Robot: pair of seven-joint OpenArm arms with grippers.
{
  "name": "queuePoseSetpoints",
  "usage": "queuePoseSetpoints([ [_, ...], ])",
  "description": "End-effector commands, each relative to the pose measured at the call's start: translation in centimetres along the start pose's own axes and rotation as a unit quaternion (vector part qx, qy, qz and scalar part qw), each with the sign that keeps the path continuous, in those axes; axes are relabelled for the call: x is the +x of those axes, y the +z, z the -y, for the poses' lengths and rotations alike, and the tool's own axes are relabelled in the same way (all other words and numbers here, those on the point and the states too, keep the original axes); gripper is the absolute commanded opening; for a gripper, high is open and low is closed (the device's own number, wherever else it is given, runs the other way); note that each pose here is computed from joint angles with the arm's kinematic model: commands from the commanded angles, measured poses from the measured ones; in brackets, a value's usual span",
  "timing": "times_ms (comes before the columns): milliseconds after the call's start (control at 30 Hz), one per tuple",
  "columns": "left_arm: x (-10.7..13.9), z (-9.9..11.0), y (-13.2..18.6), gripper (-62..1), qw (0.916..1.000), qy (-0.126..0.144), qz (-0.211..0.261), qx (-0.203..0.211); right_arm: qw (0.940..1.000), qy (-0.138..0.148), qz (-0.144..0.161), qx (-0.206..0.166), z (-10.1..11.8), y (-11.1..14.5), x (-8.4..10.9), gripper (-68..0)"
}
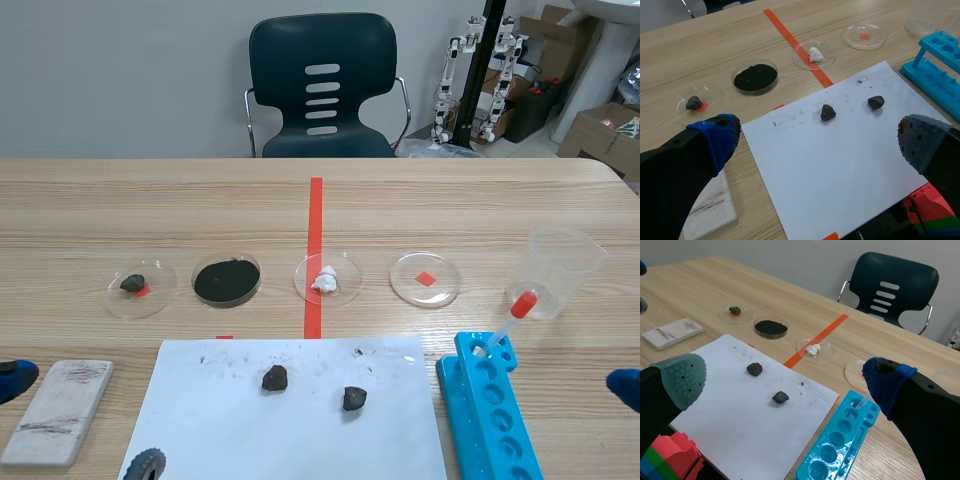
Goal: Return to the home posture
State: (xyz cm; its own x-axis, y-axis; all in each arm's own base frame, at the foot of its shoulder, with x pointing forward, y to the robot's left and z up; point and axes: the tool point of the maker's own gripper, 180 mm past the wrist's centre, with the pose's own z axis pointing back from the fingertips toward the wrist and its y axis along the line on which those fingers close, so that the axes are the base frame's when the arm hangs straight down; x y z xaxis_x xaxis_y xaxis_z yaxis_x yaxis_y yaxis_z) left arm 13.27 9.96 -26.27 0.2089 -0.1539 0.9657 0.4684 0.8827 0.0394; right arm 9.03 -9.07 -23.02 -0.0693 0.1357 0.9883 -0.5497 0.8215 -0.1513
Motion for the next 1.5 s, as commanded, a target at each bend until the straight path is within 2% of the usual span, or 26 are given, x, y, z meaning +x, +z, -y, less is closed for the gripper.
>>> queuePoseSetpoints([
  [0,1.0,-0.2,-0.2,1.4,0.9999,-0.001,0.017,0.003,0.9998,0.002,0.020,0.000,0.2,-0.4,1.0,0.4],
  [267,0.9,-0.2,-0.2,1.4,0.9999,-0.001,0.014,0.003,0.9998,0.002,0.020,0.000,0.2,-0.4,1.0,0.4],
  [567,-0.5,-0.4,-0.1,1.4,0.9999,-0.001,-0.012,0.005,0.9998,0.002,0.020,0.000,0.2,-0.4,1.0,0.4],
  [1067,-6.0,-2.1,0.7,1.4,0.9979,-0.001,-0.060,0.025,0.9998,0.002,0.020,0.000,0.2,-0.4,1.0,0.4],
  [1467,-8.8,-3.2,1.3,1.4,0.9959,0.000,-0.083,0.036,0.9998,0.002,0.020,0.000,0.2,-0.4,1.0,0.4],
])
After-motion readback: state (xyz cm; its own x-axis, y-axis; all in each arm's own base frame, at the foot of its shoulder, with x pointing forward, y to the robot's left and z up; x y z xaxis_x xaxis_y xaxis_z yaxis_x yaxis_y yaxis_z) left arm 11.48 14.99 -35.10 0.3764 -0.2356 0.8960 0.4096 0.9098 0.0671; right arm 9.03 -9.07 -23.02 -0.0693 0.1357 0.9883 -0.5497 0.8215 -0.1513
